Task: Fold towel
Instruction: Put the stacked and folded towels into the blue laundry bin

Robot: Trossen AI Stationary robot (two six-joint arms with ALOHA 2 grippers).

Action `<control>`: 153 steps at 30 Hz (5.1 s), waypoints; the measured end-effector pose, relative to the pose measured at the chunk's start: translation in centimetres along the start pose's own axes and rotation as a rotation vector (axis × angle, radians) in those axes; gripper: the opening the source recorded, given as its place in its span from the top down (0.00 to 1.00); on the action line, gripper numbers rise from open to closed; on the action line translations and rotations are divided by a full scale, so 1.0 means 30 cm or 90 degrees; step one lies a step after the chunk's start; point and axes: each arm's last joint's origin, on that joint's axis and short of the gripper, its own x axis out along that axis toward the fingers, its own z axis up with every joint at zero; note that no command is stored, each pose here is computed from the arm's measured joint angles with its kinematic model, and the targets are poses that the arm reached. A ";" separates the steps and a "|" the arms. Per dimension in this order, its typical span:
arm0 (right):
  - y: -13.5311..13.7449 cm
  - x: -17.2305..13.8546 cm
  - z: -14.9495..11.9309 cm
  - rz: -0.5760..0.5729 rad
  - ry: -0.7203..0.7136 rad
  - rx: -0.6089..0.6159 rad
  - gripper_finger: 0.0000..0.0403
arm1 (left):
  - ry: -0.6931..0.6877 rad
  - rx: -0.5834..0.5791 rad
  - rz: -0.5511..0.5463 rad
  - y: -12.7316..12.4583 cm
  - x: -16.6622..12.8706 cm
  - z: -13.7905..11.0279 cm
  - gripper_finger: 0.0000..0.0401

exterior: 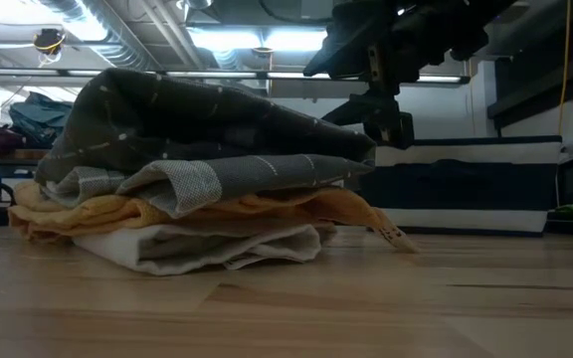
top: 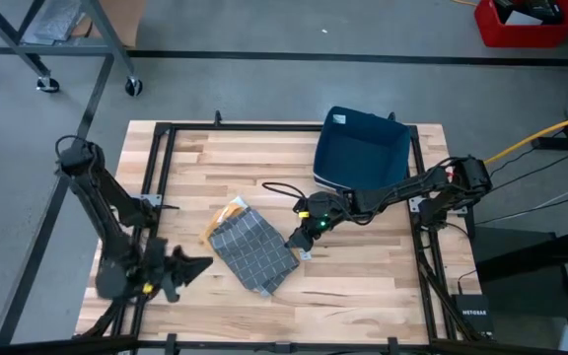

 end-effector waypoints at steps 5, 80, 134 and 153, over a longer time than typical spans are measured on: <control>0.000 0.000 0.000 0.000 0.000 0.000 0.44 | 0.068 0.025 -0.083 -0.049 0.179 0.070 0.99; -0.022 -0.002 -0.031 -0.008 0.099 -0.024 0.44 | 0.585 0.282 0.717 0.423 0.547 0.061 0.98; -0.008 -0.126 -0.114 -0.181 0.033 0.068 0.44 | 0.568 0.091 0.569 0.496 0.496 0.334 0.57; -0.027 0.024 -0.083 -0.092 -0.048 0.176 0.44 | 0.526 0.008 0.462 0.614 0.516 0.288 0.58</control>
